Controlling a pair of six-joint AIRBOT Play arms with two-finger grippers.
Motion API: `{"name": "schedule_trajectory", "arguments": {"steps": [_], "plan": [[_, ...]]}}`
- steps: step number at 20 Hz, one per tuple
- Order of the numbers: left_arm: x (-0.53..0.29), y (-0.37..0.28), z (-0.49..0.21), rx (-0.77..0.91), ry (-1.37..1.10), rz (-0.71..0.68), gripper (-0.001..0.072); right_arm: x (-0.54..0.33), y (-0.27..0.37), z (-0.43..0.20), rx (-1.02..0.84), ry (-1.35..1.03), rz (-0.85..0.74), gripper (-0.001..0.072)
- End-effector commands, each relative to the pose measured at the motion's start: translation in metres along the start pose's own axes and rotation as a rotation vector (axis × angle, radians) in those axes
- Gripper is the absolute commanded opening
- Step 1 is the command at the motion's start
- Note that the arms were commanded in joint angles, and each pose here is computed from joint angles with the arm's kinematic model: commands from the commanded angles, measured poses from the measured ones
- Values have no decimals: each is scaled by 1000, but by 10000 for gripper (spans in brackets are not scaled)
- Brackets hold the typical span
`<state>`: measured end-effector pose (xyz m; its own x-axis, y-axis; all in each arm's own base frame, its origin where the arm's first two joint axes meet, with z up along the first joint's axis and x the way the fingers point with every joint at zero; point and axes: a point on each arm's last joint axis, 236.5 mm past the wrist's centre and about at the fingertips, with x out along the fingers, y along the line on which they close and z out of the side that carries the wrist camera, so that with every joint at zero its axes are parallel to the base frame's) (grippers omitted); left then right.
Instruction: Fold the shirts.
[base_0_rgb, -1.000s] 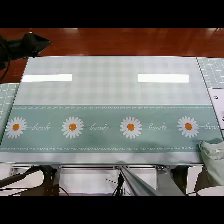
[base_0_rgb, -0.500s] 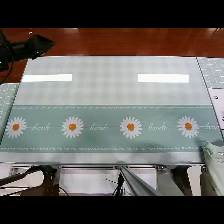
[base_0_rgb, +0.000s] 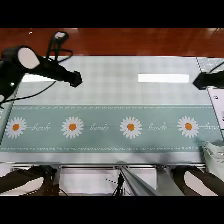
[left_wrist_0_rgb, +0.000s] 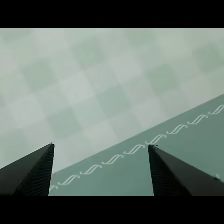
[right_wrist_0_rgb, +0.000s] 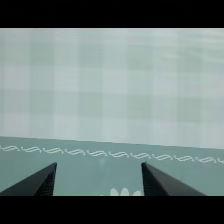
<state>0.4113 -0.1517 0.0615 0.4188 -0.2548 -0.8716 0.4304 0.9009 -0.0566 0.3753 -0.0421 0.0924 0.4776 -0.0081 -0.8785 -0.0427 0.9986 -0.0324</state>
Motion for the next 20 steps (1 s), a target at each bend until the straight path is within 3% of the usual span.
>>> {"name": "schedule_trajectory", "arguments": {"steps": [1,20], "plan": [[0,2,-14,52,74,178,663,37,42,-17,-101,156,-32,584],[3,1,-14,55,79,176,663,40,53,-32,-82,224,-3,584]]}}
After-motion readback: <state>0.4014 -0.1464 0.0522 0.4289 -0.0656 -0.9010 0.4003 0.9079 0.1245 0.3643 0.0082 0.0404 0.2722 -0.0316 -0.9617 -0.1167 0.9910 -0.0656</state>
